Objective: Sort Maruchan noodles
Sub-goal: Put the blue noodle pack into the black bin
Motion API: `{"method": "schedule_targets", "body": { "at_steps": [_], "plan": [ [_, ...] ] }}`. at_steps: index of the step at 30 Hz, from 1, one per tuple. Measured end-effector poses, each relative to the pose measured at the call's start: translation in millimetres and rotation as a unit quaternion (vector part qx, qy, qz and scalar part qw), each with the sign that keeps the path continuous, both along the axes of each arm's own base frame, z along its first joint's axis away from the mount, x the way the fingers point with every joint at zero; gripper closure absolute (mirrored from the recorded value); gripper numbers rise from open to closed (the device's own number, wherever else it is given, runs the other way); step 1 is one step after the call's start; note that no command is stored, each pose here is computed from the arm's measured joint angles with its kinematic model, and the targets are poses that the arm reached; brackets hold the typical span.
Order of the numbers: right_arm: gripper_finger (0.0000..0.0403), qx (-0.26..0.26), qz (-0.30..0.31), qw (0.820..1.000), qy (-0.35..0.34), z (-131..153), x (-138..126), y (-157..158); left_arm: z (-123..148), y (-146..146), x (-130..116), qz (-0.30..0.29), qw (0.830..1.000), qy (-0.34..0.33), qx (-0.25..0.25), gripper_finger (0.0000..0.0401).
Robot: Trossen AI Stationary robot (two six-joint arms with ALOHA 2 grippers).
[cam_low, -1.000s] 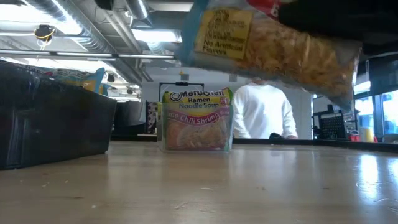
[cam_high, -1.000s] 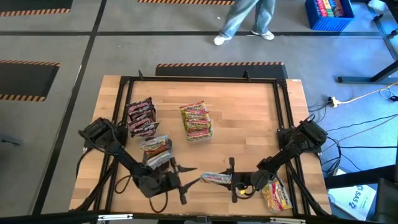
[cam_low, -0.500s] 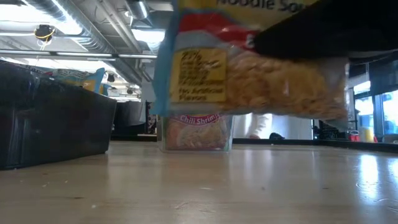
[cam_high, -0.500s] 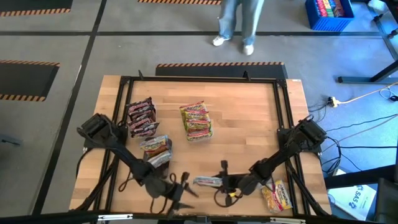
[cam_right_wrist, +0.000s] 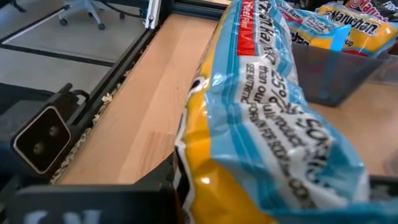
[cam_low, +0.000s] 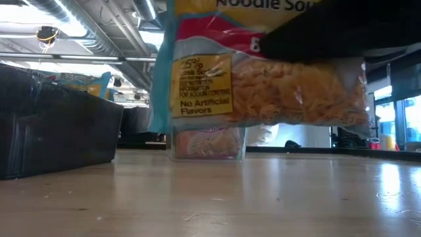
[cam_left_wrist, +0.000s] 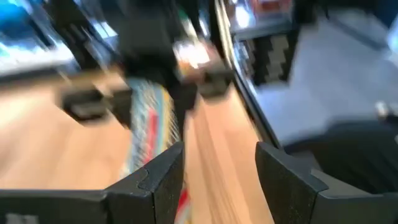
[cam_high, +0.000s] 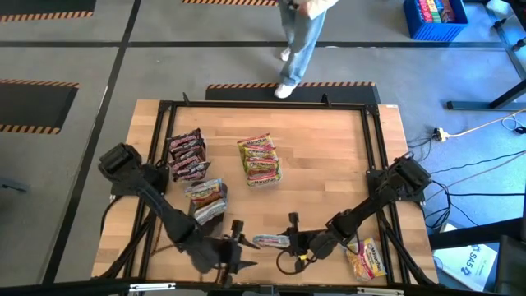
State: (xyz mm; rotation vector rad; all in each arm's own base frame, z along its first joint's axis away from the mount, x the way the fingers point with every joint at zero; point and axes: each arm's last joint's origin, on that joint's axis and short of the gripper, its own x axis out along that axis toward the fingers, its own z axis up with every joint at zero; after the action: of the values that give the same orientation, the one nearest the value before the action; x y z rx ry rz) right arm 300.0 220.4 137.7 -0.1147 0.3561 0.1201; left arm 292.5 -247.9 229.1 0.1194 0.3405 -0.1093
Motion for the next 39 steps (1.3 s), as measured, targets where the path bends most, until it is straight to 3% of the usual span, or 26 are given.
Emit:
{"method": "schedule_targets", "body": {
  "at_steps": [5,10,14,20,26,30,36,39],
  "plan": [
    [0.0306,0.006,-0.002,1.0,0.003,0,3,-4,3,23,30,0.011,0.994,0.11,-0.028,0.0191],
    [0.0308,0.004,-0.001,1.0,0.007,-1,2,-4,27,33,46,0.011,0.99,0.132,-0.049,0.0156],
    [0.0308,0.005,-0.001,1.0,0.007,-1,3,-4,40,36,49,0.027,0.99,0.136,-0.036,0.0148],
    [0.0307,0.006,-0.006,1.0,0.002,0,3,-4,6,46,69,0.029,0.981,0.189,-0.046,0.0152],
    [0.0307,0.008,-0.006,1.0,-0.001,0,3,-4,-6,53,78,0.028,0.974,0.212,-0.071,0.0156],
    [0.0307,0.014,-0.009,1.0,0.0,0,3,-4,-6,56,80,0.018,0.972,0.22,-0.082,0.0191],
    [0.0305,0.024,-0.002,1.0,0.001,1,5,-5,-6,57,81,0.004,0.967,0.233,-0.104,0.0291],
    [0.0283,0.034,0.007,0.999,-0.002,2,5,-4,-6,57,81,0.0,0.967,0.233,-0.104,0.0338]
  ]
}}
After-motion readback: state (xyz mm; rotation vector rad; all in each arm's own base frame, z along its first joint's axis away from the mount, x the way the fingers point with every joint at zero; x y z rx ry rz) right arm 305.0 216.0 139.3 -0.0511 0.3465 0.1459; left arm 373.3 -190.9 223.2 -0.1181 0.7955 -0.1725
